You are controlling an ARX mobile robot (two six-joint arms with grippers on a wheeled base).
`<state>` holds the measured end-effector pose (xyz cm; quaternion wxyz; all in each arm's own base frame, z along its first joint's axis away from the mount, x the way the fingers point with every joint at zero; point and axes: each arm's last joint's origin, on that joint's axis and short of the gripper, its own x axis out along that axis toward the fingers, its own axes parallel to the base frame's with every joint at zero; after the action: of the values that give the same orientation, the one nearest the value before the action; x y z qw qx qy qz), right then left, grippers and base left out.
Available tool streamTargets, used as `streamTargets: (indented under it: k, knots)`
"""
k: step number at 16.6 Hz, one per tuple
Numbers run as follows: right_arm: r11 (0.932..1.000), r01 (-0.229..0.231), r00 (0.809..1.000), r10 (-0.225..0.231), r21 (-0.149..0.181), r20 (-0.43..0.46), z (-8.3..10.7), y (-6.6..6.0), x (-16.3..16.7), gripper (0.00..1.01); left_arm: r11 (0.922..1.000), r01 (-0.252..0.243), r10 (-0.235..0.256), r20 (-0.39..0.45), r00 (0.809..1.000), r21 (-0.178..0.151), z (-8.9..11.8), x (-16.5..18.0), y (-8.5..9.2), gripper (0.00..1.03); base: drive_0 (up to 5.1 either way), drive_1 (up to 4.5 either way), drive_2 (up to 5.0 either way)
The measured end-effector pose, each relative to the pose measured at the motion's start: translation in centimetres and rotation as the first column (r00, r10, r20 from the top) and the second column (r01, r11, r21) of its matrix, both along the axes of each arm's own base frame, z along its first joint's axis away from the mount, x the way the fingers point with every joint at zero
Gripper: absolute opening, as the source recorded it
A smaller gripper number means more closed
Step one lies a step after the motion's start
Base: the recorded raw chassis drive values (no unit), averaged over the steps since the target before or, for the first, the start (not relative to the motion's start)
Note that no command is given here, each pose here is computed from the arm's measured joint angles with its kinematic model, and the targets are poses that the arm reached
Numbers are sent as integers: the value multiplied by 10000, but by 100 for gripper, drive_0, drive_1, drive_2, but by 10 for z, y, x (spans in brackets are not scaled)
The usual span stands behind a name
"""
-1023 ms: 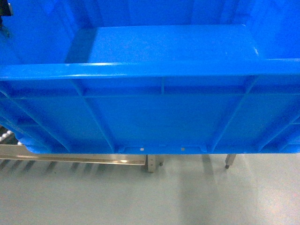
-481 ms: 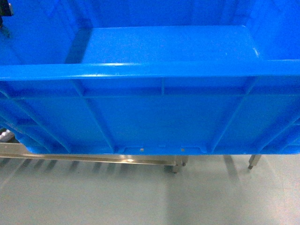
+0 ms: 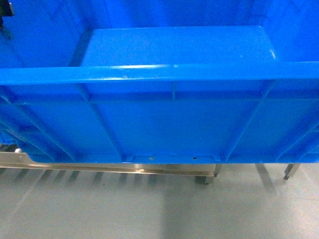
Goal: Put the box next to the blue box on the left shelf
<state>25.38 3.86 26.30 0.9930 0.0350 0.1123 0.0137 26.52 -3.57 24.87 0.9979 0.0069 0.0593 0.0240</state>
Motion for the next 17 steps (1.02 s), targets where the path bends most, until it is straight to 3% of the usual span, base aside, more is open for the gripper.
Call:
streamTargets:
  k: [17]
  knots:
    - [10000, -10, 10000, 10, 4, -16, 0, 0, 0, 9, 10000, -15, 15, -7, 10000, 7, 0, 0, 0, 18, -502, 243, 243]
